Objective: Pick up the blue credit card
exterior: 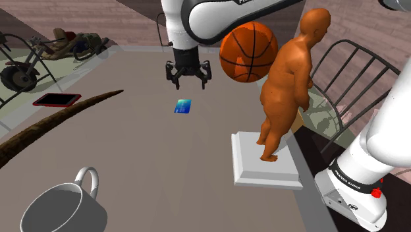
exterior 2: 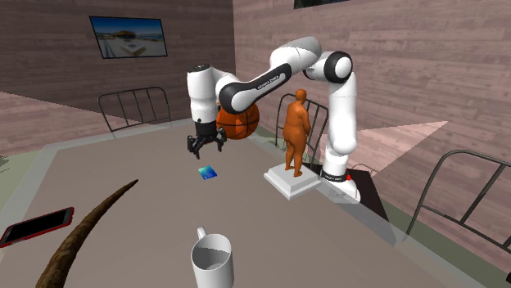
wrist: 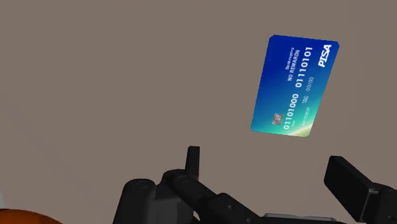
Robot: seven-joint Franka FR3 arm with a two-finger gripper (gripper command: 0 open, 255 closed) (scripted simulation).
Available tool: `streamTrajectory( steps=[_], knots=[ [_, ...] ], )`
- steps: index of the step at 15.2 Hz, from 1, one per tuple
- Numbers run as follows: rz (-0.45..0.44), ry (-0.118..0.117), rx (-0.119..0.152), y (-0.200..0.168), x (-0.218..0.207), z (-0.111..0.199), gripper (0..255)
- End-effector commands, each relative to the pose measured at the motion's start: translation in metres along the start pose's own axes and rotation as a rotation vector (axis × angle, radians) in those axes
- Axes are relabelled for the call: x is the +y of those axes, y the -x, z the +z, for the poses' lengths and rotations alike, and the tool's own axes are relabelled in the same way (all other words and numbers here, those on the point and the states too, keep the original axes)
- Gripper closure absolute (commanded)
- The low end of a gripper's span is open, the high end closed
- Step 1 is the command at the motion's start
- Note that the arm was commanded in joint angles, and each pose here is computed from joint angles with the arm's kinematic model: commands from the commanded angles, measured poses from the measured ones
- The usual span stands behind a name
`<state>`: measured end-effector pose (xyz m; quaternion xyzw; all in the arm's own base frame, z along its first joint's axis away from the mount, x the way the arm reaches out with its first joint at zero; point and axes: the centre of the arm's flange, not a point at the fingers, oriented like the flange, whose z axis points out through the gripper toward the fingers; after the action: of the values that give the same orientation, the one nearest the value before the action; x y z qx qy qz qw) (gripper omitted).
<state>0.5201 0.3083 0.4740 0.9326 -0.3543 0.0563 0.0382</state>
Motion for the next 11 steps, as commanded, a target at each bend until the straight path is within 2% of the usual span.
streamTrajectory(
  steps=[1,9,11],
  knots=[
    [0.043,0.003,0.011,-0.003,-0.025,0.008,0],
    [0.045,0.003,0.012,0.002,-0.028,0.048,0],
    [0.045,0.003,0.012,0.002,-0.028,0.048,0]
  ],
)
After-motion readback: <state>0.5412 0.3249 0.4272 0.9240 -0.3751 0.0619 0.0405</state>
